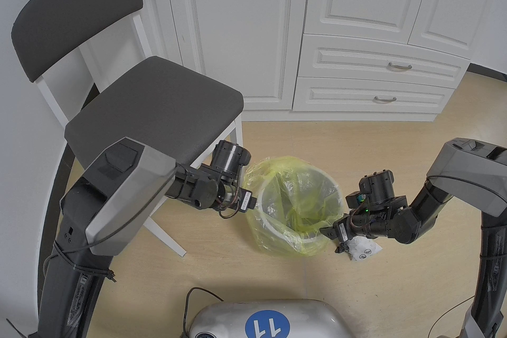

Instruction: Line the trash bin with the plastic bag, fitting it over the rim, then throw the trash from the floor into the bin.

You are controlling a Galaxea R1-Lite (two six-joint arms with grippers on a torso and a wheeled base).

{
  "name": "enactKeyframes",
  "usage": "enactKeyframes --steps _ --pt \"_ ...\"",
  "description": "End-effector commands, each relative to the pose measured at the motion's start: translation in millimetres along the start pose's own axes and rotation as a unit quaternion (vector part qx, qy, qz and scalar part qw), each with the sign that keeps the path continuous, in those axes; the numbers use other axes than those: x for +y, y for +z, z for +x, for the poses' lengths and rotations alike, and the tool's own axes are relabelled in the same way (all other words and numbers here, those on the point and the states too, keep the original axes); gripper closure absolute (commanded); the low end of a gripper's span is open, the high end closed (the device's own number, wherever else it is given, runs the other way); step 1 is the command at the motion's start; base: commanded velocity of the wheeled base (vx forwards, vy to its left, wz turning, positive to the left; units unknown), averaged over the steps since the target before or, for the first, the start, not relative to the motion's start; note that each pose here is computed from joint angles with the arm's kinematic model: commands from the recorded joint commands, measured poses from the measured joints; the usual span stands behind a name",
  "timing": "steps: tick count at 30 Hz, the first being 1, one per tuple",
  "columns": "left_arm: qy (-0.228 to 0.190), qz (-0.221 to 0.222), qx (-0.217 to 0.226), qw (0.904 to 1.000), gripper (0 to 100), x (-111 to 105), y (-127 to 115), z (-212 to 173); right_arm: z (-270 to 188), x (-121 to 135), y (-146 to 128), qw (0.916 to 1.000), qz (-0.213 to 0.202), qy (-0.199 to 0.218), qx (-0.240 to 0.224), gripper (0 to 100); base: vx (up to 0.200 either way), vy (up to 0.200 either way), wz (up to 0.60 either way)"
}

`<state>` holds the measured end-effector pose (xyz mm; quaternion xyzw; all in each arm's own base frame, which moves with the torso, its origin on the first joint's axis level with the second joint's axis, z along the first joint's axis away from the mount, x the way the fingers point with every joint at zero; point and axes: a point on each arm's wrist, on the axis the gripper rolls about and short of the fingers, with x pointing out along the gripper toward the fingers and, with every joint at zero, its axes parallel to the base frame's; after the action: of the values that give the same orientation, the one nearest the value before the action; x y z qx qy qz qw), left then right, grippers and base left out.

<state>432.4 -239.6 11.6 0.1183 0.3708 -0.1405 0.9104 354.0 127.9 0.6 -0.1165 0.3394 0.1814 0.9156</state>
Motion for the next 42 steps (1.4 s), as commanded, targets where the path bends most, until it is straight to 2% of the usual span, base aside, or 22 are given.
enactKeyframes --steps 1,7,13,20,25,27,34,40,42 --pt "0.006 -0.007 0.000 1.0000 0 12 2 -7 4 -7 2 0.9999 0.006 -0.008 -0.003 0 0.000 0.000 0.00" --pt "0.014 -0.012 0.010 0.9998 0 22 -5 2 4 -10 1 0.9999 0.008 -0.010 -0.002 0 0.000 0.000 0.00" --pt "0.015 -0.008 0.040 0.9990 0 19 -28 33 5 -11 1 0.9999 0.010 -0.012 -0.003 0 0.000 0.000 0.00" --pt "-0.006 -0.010 0.037 0.9993 0 12 -32 62 5 -21 3 0.9996 0.017 -0.021 -0.007 0 0.000 0.000 0.00" --pt "-0.022 -0.011 0.036 0.9991 0 11 -20 67 6 -29 4 0.9992 0.024 -0.030 -0.011 0 0.000 0.000 0.00" --pt "-0.023 -0.008 0.051 0.9984 0 11 -28 72 7 -32 6 0.9991 0.026 -0.032 -0.013 0 0.000 0.000 0.00" --pt "-0.055 -0.009 0.060 0.9967 0 9 -36 79 6 -56 8 0.9972 0.044 -0.057 -0.023 0 0.000 0.000 0.00" --pt "-0.058 -0.019 0.038 0.9974 0 13 -27 76 1 -68 11 0.9959 0.053 -0.066 -0.031 0 0.000 0.000 0.00" --pt "-0.057 -0.030 0.023 0.9977 0 17 -7 56 -3 -70 11 0.9965 0.054 -0.054 -0.034 0 0.000 0.000 0.00"
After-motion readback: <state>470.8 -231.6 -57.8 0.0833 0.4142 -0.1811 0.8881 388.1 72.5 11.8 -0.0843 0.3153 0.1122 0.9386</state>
